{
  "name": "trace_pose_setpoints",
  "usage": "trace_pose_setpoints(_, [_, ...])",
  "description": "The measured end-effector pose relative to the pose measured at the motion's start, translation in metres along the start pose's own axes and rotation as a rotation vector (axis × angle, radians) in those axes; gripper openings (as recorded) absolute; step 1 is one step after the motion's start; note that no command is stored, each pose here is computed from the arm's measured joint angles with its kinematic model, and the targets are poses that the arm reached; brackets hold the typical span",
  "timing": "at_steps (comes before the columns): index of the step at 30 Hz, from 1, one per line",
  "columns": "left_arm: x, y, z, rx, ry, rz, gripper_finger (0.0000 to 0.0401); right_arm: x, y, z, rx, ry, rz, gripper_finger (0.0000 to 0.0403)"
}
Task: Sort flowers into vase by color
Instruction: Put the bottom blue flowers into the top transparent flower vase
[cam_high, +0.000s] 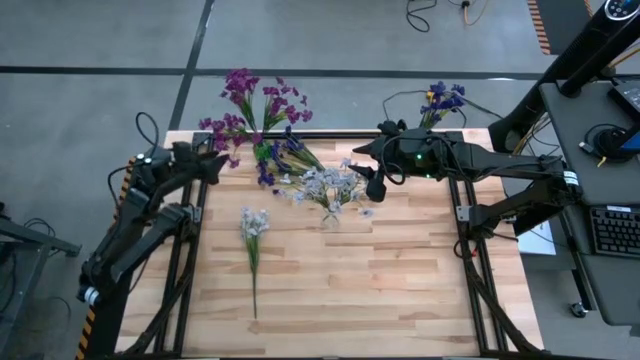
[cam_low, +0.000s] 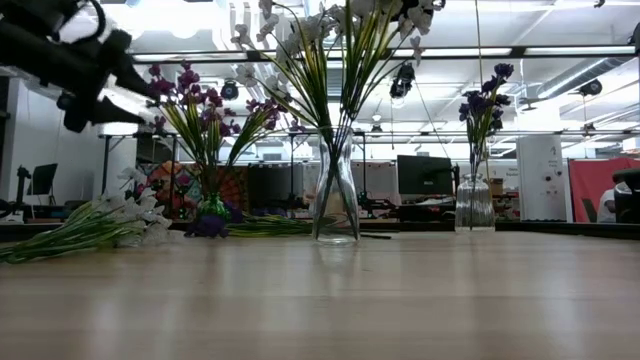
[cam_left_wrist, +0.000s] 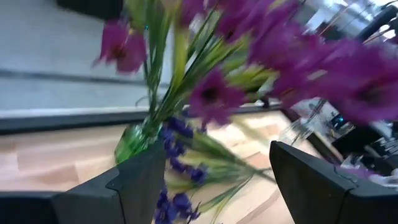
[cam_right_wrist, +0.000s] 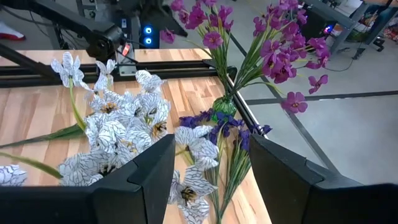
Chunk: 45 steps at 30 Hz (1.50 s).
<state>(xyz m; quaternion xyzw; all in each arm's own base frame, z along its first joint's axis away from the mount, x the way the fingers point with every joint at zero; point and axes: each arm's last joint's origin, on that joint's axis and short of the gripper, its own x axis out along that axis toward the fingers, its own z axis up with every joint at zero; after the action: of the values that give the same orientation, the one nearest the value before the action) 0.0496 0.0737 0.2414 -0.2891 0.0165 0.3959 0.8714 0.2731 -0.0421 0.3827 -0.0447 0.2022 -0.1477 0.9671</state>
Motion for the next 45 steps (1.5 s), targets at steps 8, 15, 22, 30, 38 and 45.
trace_pose_setpoints(8, [-0.018,-0.01,0.008,0.038,-0.031,-0.009,0.027,0.0,0.0,-0.001,0.001,0.002,0.0,0.0199])
trace_pose_setpoints(15, [-0.039,-0.019,0.013,0.061,-0.099,-0.042,0.027,0.0,0.0,-0.001,0.002,0.001,0.0,0.0199])
trace_pose_setpoints(22, [-0.056,-0.037,0.028,0.198,-0.261,-0.318,0.027,0.002,-0.01,0.004,0.038,-0.037,-0.105,0.0199])
trace_pose_setpoints(30, [-0.052,-0.045,0.043,0.322,-0.339,-0.399,0.027,-0.002,-0.024,0.022,0.103,-0.141,-0.183,0.0199])
trace_pose_setpoints(38, [-0.033,-0.048,0.056,0.396,-0.336,-0.46,0.027,0.017,-0.054,0.038,0.119,-0.121,-0.277,0.0199])
trace_pose_setpoints(45, [-0.036,-0.053,0.062,0.433,-0.4,-0.507,0.027,0.049,-0.111,0.043,0.191,0.03,-0.337,0.0199])
